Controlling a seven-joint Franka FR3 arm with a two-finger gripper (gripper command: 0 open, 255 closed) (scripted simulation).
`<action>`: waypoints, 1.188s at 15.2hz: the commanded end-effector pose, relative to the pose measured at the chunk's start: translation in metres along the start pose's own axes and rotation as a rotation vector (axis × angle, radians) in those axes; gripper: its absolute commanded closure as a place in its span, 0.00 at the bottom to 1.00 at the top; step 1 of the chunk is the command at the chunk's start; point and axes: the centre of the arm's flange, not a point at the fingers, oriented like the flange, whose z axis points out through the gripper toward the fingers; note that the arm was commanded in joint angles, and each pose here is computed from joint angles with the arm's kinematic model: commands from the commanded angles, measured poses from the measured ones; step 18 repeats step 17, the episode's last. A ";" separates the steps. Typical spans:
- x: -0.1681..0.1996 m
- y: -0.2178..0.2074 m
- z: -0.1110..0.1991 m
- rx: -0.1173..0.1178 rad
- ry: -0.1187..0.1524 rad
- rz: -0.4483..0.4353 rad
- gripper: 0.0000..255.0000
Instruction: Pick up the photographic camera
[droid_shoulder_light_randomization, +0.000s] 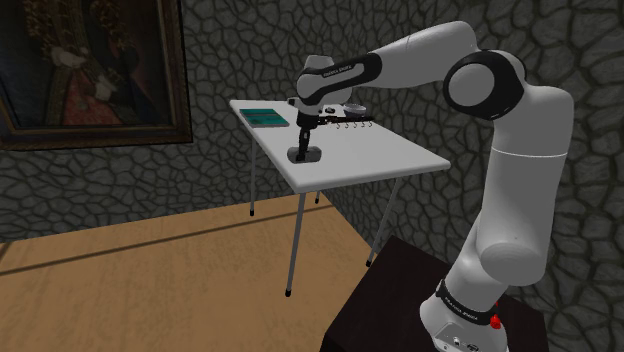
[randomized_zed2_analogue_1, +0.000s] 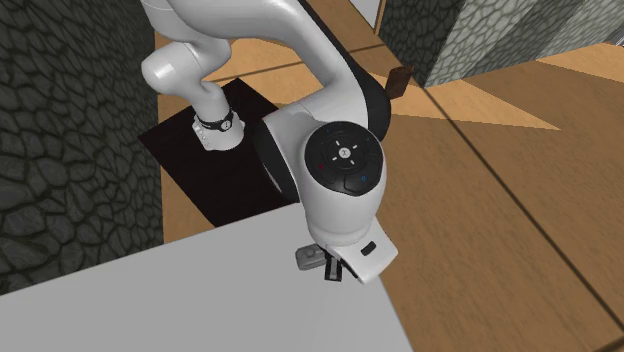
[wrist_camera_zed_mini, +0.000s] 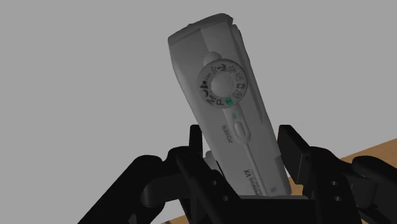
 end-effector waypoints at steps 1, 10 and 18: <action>0.000 0.000 -0.005 0.000 0.000 0.000 1.00; 0.003 -0.001 -0.053 0.000 0.000 0.000 1.00; 0.004 -0.001 -0.080 0.000 0.000 0.000 1.00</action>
